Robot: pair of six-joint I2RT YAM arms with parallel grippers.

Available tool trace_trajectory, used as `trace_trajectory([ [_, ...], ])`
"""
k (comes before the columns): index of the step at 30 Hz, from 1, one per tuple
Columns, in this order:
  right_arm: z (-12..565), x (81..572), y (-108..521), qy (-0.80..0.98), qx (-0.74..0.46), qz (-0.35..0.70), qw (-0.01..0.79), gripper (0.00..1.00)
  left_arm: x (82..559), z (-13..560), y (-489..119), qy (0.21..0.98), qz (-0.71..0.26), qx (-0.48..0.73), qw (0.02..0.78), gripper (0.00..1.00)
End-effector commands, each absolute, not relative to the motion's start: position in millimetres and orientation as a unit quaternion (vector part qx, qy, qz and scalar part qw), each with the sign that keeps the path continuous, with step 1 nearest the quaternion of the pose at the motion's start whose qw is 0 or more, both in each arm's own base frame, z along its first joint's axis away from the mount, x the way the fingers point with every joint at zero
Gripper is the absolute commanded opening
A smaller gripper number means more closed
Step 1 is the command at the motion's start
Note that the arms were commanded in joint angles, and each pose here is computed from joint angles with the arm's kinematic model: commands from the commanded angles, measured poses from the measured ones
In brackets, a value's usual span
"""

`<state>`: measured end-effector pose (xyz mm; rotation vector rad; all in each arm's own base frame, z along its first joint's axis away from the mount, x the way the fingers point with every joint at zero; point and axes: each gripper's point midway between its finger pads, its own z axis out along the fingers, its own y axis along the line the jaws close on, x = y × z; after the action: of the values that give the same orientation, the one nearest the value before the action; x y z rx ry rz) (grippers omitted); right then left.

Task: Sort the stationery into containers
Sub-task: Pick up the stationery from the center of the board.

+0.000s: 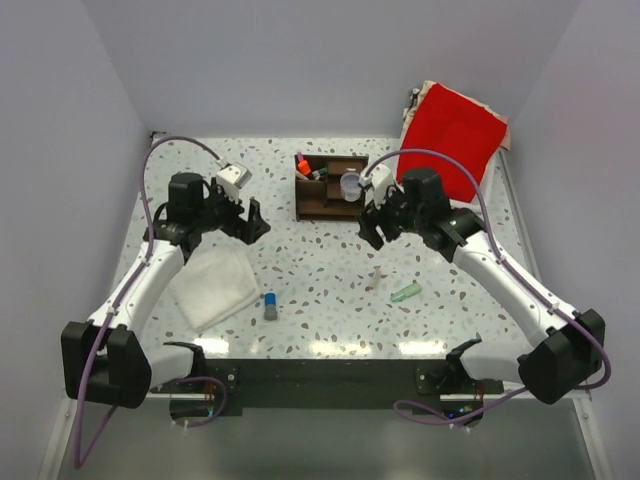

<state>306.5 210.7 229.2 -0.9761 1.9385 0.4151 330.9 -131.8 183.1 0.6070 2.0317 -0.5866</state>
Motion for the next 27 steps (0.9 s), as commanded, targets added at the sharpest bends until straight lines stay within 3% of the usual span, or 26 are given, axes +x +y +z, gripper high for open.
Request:
trace_trajectory([
  [1, 170, 275, 175, 0.907, -0.214, 0.146, 0.332, 0.69, 325, 199, -147, 0.802, -0.266, 0.242, 0.477, 1.00],
  [4, 147, 267, 160, 0.941, -0.150, 0.111, 0.283, 0.61, 324, 198, -146, 0.805, -0.266, 0.238, 0.474, 1.00],
  [8, 118, 259, 134, 0.974, -0.042, 0.032, 0.221, 0.74, 326, 195, -141, 0.810, -0.249, 0.242, 0.473, 1.00],
  [13, 88, 242, 108, 0.986, 0.018, -0.028, 0.165, 0.66, 328, 196, -136, 0.816, -0.229, 0.251, 0.469, 1.00],
  [20, 59, 229, 102, 0.988, 0.109, -0.010, 0.112, 0.56, 328, 190, -133, 0.821, -0.221, 0.252, 0.463, 1.00],
  [27, 51, 248, 129, 0.981, 0.156, 0.040, 0.106, 0.56, 332, 184, -139, 0.821, -0.237, 0.250, 0.456, 1.00],
])
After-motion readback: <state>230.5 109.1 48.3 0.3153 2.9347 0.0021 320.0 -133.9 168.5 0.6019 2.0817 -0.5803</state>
